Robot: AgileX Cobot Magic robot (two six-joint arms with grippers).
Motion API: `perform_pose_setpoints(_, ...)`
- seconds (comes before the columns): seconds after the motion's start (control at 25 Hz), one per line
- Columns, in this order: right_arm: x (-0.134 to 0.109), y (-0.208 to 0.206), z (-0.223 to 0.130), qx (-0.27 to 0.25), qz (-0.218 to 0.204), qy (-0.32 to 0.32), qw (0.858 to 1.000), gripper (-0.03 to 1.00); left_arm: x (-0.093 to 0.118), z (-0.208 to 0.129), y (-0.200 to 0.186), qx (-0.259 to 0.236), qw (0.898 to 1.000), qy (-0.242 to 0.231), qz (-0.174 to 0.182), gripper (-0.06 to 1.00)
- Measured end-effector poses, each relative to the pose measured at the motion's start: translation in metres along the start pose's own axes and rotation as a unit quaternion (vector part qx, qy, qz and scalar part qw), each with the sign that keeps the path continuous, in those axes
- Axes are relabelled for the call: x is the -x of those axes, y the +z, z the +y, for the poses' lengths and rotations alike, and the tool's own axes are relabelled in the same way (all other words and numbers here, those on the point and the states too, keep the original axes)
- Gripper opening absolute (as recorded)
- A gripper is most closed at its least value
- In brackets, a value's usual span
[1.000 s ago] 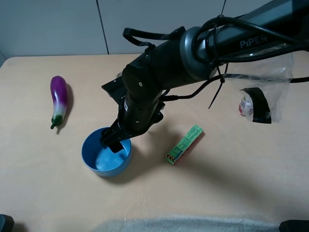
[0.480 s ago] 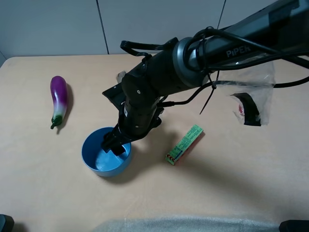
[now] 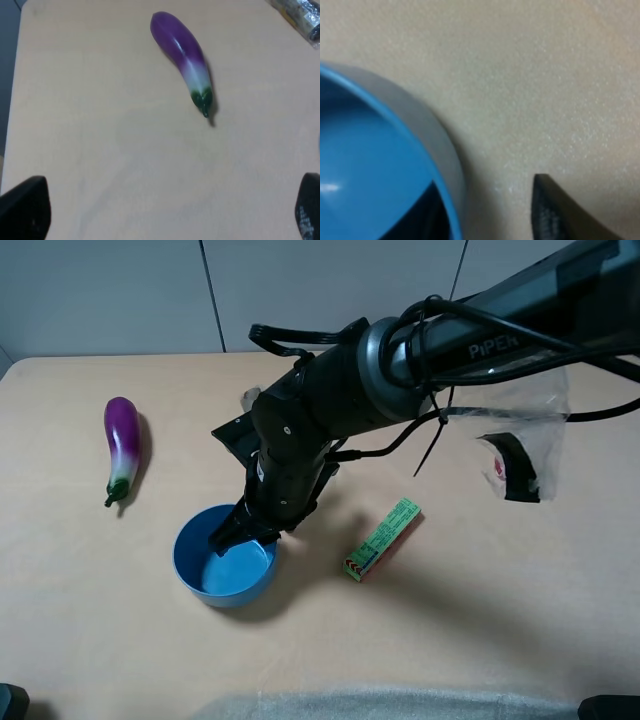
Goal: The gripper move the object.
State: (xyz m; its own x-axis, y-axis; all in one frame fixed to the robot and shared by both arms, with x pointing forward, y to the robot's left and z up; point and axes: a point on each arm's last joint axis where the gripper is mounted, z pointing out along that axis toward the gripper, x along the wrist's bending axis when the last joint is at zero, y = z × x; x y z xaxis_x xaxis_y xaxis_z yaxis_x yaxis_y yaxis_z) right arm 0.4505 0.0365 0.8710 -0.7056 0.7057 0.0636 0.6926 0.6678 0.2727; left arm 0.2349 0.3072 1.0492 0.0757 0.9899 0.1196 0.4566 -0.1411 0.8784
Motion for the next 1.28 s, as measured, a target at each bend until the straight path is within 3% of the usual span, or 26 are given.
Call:
perform_pose_setpoints(0.32, 0.0, 0.0, 0.001, 0.001, 0.002, 0.003, 1.0, -0.03, 0.0, 0.0, 0.0, 0.0, 1.0, 0.0, 0.0, 0.98)
perform_pose_setpoints(1.28, -0.001, -0.018, 0.003, 0.002, 0.0, 0.0, 1.0, -0.03, 0.0, 0.0, 0.0, 0.0, 1.0, 0.0, 0.0, 0.98)
